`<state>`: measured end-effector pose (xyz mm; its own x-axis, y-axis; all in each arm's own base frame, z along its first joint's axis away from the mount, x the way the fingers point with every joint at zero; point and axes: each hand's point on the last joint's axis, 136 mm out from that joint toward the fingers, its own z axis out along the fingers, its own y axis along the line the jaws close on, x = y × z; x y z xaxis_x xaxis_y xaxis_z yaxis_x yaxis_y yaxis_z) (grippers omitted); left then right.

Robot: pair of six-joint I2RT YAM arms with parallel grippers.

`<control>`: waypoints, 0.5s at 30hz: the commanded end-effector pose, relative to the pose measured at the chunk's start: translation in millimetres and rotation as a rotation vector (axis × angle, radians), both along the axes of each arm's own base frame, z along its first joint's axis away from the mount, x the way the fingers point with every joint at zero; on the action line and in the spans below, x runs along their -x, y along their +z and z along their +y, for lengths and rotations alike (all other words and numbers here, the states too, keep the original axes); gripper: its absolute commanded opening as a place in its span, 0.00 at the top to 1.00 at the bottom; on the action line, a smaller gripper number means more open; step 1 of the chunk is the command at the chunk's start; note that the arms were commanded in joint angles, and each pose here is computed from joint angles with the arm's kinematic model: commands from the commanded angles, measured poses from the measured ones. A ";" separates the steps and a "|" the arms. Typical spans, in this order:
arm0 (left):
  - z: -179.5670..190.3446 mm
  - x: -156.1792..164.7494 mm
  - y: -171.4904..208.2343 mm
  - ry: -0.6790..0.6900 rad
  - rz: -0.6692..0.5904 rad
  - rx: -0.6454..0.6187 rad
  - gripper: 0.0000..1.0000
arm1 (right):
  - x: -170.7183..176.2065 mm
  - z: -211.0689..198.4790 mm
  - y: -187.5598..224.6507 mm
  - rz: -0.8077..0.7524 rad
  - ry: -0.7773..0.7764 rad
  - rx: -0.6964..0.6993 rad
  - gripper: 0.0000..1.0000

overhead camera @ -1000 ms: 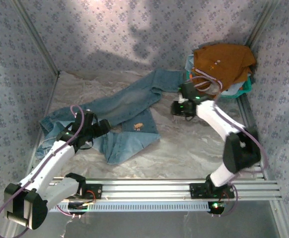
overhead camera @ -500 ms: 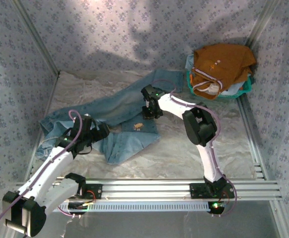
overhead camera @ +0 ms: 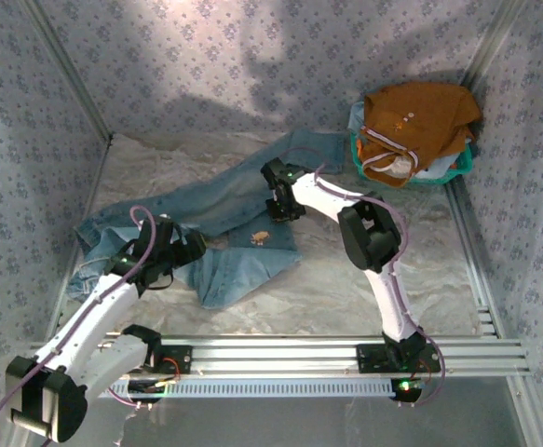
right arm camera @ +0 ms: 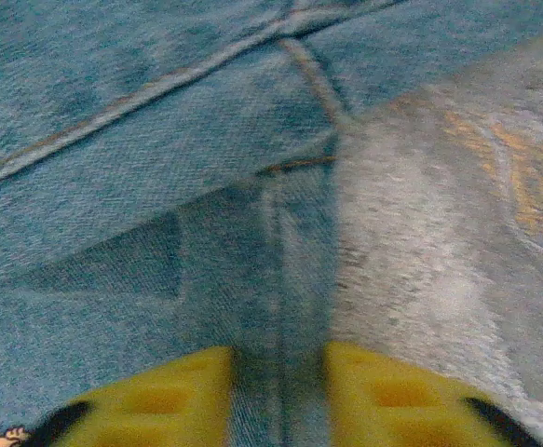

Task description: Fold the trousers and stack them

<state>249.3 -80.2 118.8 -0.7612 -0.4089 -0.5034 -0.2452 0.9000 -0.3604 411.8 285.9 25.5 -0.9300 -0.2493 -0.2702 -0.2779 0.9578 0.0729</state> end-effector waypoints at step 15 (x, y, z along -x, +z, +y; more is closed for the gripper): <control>-14.0 -20.1 14.9 -0.040 -0.061 0.034 0.08 | 73.8 -229.1 69.9 -0.106 -0.611 0.009 1.00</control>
<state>255.4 -83.3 117.8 -0.7605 -0.4037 -0.5085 -0.2347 0.9012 -0.3644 360.4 120.8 87.7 -0.9258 0.1380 -0.3518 0.1127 0.9894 0.0917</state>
